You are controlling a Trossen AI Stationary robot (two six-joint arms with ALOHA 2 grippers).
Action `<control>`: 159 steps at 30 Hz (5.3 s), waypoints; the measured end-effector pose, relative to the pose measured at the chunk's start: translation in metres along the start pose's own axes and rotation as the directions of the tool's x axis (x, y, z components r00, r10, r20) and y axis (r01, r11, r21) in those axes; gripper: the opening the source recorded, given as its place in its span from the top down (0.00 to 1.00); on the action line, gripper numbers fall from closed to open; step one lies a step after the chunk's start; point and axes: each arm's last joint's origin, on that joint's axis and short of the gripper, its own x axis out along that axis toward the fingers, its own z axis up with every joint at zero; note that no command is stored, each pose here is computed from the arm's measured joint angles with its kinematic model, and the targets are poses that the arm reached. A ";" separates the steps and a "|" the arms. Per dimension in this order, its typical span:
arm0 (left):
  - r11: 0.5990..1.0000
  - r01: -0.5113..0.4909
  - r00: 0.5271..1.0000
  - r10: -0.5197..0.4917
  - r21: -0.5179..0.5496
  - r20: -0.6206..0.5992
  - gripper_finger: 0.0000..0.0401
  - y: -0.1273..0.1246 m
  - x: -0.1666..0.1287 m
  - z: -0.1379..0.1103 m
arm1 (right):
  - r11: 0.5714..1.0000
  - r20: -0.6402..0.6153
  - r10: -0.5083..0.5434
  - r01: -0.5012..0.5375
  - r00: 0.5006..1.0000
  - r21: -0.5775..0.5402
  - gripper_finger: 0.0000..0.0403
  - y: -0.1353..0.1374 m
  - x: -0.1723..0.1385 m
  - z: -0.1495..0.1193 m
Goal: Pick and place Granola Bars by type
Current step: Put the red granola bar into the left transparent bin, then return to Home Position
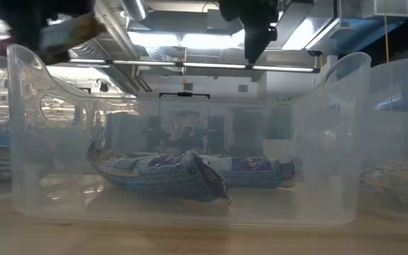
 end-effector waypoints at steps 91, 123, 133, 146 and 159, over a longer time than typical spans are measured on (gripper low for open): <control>0.898 -0.439 0.474 0.270 -0.042 0.838 0.46 0.049 -0.104 -0.020 | 0.981 0.822 0.127 -0.192 0.554 -0.022 0.62 -0.004 0.015 -0.217; 0.985 -0.162 0.404 0.119 -0.057 0.907 0.46 0.148 -0.010 -0.058 | 0.943 0.953 0.142 -0.330 0.268 -0.048 0.62 -0.041 0.075 -0.261; 0.976 -0.183 0.397 0.184 -0.119 0.899 0.47 0.162 -0.007 -0.062 | 0.936 0.978 0.130 -0.345 0.163 -0.067 0.62 -0.046 0.097 -0.274; 0.967 -0.197 0.353 0.224 -0.162 0.909 0.46 0.173 -0.015 -0.064 | 0.962 0.986 0.077 -0.273 0.151 -0.034 0.62 -0.056 0.094 -0.281; 0.971 -0.178 0.270 0.206 -0.161 0.940 0.47 0.163 -0.039 -0.055 | 0.960 0.989 0.035 -0.280 0.141 0.005 0.62 -0.062 0.092 -0.292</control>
